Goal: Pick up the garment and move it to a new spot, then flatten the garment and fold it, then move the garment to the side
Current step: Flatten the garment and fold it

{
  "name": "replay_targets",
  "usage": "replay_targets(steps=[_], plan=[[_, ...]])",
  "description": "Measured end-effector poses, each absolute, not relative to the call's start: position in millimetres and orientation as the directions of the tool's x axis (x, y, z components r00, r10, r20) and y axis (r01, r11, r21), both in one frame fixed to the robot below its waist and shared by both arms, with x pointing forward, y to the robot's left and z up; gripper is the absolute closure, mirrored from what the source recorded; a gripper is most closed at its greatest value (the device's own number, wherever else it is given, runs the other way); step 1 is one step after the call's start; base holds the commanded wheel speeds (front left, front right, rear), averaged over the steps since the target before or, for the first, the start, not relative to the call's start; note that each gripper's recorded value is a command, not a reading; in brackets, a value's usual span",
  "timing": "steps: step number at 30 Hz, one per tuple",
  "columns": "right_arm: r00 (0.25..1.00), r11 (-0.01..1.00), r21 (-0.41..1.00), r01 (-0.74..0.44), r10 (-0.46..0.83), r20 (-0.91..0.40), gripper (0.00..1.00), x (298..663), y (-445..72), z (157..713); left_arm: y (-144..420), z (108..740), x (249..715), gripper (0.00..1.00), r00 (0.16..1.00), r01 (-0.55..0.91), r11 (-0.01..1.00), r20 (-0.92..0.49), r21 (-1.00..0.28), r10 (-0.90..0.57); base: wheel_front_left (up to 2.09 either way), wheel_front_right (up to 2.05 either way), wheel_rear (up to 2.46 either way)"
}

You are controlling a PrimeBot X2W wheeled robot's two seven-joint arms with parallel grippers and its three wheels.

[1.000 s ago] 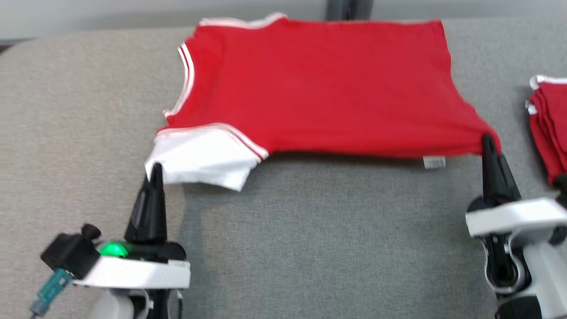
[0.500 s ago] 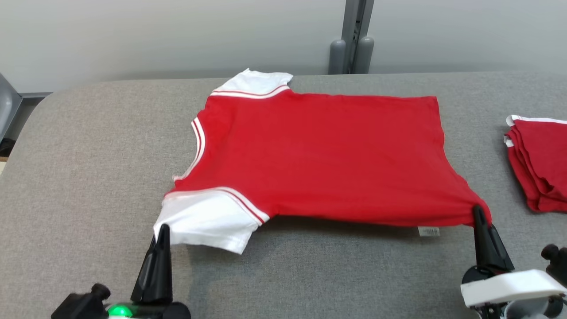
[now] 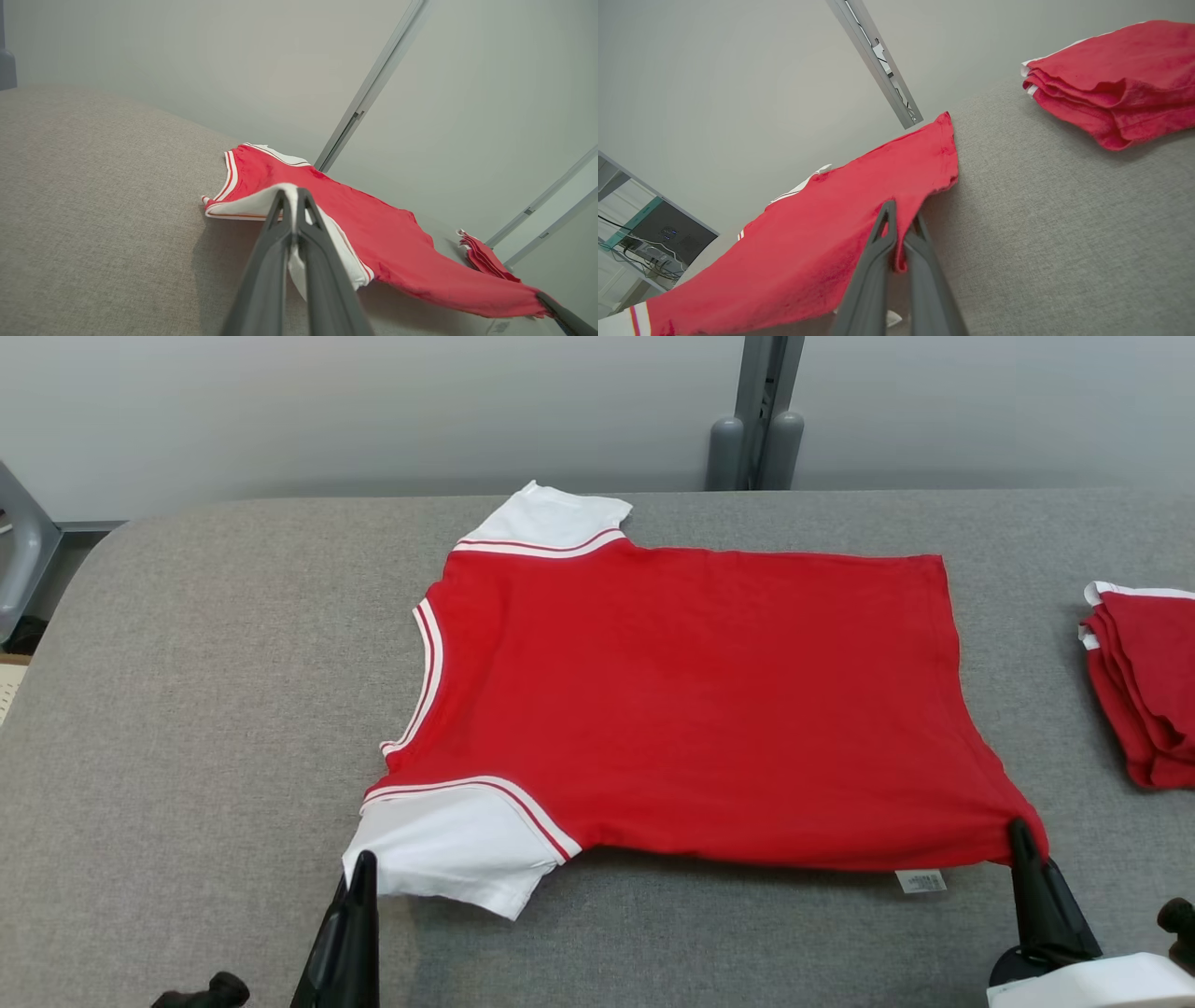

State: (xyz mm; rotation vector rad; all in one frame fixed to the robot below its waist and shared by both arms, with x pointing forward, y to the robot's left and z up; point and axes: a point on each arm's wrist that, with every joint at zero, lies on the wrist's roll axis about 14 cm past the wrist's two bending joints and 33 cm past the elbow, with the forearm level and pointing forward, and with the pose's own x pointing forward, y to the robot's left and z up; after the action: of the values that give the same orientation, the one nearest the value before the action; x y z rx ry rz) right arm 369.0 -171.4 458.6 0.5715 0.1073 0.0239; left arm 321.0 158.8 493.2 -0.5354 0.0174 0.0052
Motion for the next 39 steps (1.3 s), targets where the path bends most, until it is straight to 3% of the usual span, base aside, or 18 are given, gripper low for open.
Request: replay_targets(steps=[20, 32, 39], plan=[[0.975, 0.793, 0.608, 0.048, 0.094, -0.200, 1.00, 372, -152, 429, 146, 481, 357, 1.00, 0.997, 0.052, 0.872, -0.020, -0.486, -0.070, 0.00, 0.00, 0.00], [0.981, 0.725, 0.683, 0.086, 0.059, -0.186, 1.00, 409, -154, 425, 131, 478, 433, 1.00, 0.990, 0.123, 0.886, 0.000, -0.447, -0.138, 0.00, 0.00, 0.00], [0.974, 0.730, 0.673, 0.120, 0.045, -0.222, 1.00, 431, -158, 411, 128, 454, 472, 1.00, 0.989, 0.086, 0.884, -0.067, -0.459, -0.131, 0.00, 0.00, 0.00]])
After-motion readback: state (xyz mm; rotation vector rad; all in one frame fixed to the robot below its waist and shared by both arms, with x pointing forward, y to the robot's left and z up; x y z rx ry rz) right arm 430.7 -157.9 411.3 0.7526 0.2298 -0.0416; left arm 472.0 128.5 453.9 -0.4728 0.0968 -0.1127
